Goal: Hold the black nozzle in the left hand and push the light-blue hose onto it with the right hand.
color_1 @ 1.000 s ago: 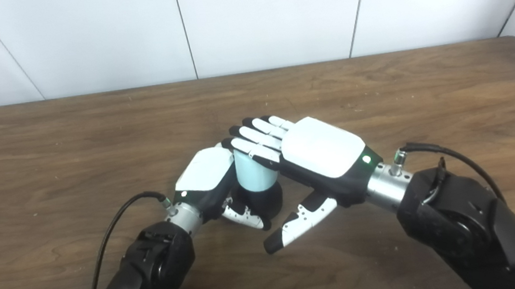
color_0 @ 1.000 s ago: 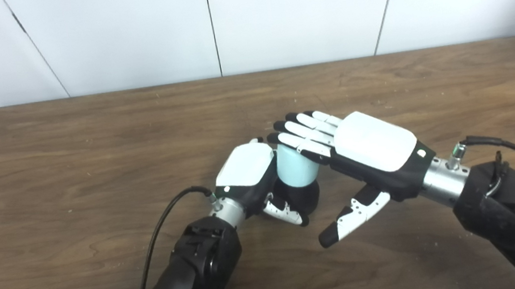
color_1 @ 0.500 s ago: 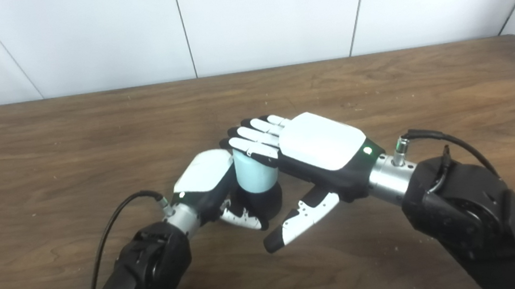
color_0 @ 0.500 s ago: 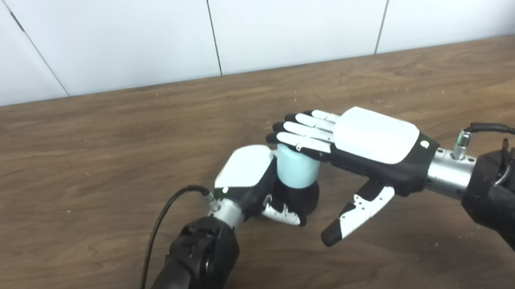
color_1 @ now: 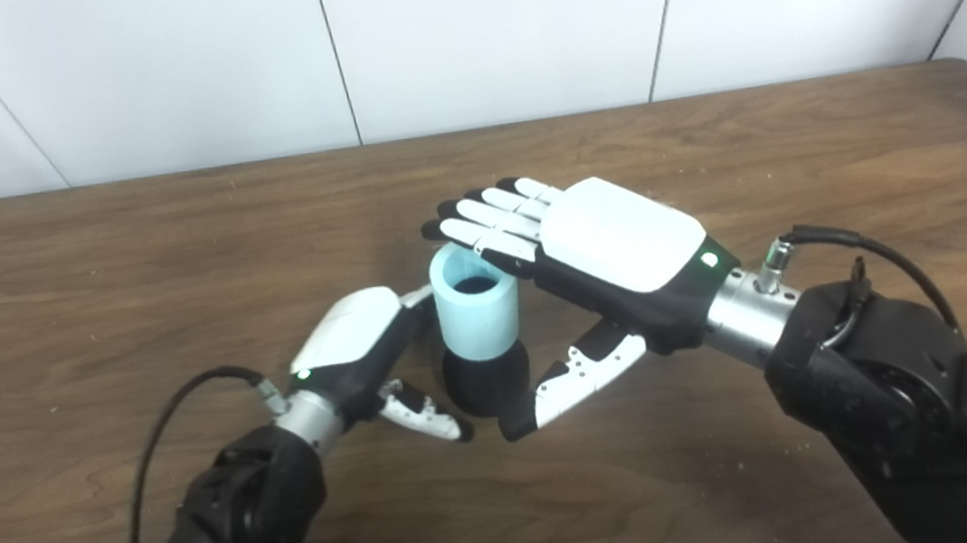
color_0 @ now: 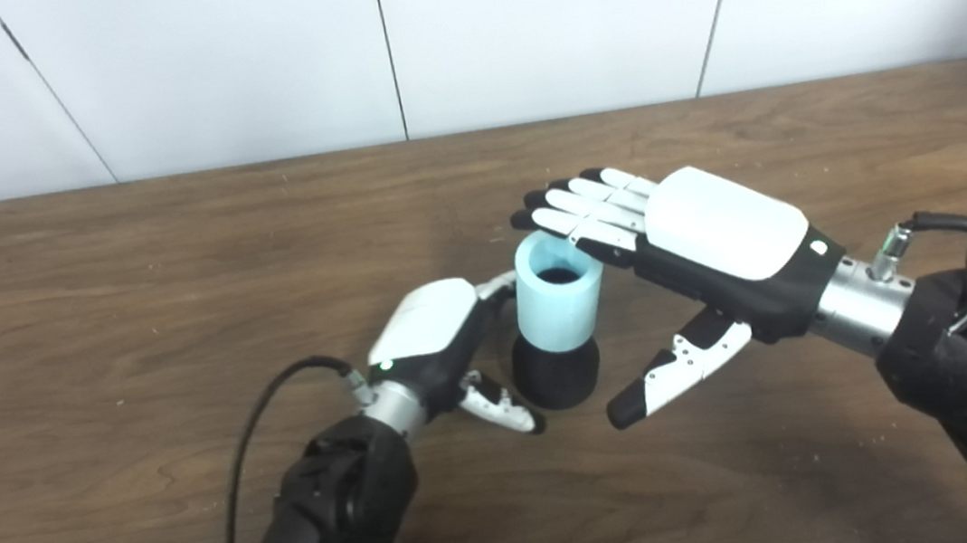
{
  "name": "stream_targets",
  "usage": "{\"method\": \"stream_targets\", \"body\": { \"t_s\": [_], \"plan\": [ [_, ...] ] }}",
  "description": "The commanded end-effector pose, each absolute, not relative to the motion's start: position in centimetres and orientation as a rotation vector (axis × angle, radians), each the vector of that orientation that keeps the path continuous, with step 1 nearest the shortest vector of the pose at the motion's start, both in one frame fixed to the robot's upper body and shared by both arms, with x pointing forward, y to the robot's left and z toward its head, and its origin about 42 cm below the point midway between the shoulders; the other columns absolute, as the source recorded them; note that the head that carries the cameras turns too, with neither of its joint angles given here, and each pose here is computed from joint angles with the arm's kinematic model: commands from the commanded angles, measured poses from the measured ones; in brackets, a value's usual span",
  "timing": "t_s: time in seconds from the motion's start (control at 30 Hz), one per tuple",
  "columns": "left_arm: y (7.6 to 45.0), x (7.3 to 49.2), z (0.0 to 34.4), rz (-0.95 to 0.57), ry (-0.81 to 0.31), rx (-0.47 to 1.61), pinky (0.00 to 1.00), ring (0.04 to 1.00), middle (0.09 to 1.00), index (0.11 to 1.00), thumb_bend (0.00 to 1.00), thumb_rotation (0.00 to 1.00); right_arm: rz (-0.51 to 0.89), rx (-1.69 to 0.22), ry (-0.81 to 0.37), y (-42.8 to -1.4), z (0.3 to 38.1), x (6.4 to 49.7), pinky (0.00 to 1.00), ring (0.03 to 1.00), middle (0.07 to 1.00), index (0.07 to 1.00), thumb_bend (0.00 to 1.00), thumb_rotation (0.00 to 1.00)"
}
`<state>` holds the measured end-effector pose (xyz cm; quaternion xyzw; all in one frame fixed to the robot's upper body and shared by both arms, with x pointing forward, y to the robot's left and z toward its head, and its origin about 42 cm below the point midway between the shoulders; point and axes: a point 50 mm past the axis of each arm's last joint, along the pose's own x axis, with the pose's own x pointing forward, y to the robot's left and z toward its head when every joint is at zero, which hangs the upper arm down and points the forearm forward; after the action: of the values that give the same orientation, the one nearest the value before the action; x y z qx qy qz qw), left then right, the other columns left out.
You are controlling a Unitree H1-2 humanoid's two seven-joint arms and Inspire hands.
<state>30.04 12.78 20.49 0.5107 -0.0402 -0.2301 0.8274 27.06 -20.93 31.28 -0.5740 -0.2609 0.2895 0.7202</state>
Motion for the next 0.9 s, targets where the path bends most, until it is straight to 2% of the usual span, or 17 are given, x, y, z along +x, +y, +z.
{"method": "stream_targets", "body": {
  "t_s": [0.0, 0.23, 0.43, 0.6, 0.77, 0.87],
  "plan": [
    [13.0, 30.2, 22.2, -0.451, -0.160, 1.075, 0.90, 0.882, 0.886, 0.876, 1.00, 0.16, 0.602, -1.264, -0.617, -20.9, 32.5, 27.1, 1.00, 0.990, 0.986, 0.975, 0.64, 0.94],
    [14.3, 30.5, 23.2, -0.430, -0.210, 1.046, 0.92, 0.898, 0.876, 0.885, 1.00, 0.25, 0.589, -1.245, -0.615, -21.1, 33.1, 27.2, 1.00, 0.989, 0.983, 0.970, 0.63, 0.92],
    [15.9, 30.3, 24.9, -0.405, -0.304, 0.939, 0.85, 0.889, 0.875, 0.899, 1.00, 0.28, 0.569, -1.225, -0.604, -21.5, 33.3, 27.4, 1.00, 0.984, 0.978, 0.965, 0.62, 0.88],
    [16.7, 30.0, 25.5, -0.415, -0.292, 0.843, 0.79, 0.888, 0.881, 0.899, 1.00, 0.26, 0.551, -1.208, -0.593, -22.0, 33.4, 27.6, 0.98, 0.981, 0.976, 0.966, 0.60, 0.87],
    [18.4, 29.6, 27.7, -0.430, -0.249, 0.723, 0.75, 0.882, 0.894, 0.910, 1.00, 0.24, 0.516, -1.176, -0.563, -23.6, 33.3, 28.3, 0.97, 0.975, 0.976, 0.969, 0.59, 0.86],
    [19.8, 29.5, 28.3, -0.410, -0.250, 0.660, 0.81, 0.896, 0.896, 0.921, 1.00, 0.24, 0.484, -1.145, -0.536, -24.7, 32.9, 28.8, 0.97, 0.969, 0.976, 0.971, 0.60, 0.87]
  ]
}}
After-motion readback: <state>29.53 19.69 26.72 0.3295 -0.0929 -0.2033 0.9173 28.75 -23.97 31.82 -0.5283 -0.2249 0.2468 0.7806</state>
